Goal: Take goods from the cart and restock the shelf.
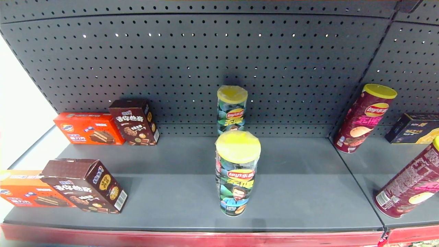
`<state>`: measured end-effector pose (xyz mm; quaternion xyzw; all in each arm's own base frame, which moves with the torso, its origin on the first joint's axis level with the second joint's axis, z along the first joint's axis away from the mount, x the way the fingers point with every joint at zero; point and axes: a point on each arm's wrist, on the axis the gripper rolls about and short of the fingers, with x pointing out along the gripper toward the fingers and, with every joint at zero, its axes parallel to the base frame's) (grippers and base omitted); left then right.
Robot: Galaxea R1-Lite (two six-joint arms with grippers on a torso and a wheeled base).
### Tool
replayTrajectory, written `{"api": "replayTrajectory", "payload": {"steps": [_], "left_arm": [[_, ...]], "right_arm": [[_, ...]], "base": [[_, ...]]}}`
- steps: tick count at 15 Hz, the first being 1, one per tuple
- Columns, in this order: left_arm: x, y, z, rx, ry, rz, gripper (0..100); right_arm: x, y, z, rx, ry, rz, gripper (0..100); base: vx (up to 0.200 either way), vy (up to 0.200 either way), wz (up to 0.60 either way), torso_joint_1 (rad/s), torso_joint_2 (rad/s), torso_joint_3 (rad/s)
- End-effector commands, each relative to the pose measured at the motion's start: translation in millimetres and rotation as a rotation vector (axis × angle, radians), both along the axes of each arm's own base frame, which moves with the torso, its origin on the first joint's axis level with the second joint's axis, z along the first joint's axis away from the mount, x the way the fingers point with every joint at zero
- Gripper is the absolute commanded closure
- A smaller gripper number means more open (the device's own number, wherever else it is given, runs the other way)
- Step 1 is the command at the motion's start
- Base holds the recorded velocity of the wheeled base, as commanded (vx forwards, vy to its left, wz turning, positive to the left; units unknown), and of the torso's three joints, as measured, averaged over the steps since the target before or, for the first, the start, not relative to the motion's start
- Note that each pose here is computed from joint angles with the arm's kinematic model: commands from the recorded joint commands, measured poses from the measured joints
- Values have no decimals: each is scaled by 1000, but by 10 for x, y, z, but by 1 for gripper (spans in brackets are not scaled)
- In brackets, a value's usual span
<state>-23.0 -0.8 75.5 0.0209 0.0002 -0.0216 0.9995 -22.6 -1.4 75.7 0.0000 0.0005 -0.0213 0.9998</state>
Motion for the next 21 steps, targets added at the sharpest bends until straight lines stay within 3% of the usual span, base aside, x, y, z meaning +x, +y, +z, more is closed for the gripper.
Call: {"api": "replayTrajectory", "payload": {"steps": [1, 10, 12, 19, 21], "left_arm": [[1, -1, -1, 4, 2, -3, 0], [1, 0, -1, -7, 2, 2, 0], [1, 0, -1, -8, 2, 3, 0], [1, 0, -1, -4, 2, 0, 0], [1, 0, -1, -5, 2, 2, 0]], "right_arm": [[2, 0, 1, 0, 2, 0, 0], [1, 0, 0, 2, 0, 0, 0], [1, 0, 0, 2, 0, 0, 0], [1, 0, 0, 2, 0, 0, 0], [2, 0, 1, 2, 2, 0, 0]], "base": [[0, 200, 0, 2, 17, 2], [0, 0, 0, 0, 0, 0], [-200, 0, 0, -2, 7, 5], [0, 0, 0, 0, 0, 0], [-200, 0, 0, 7, -2, -2]]}}
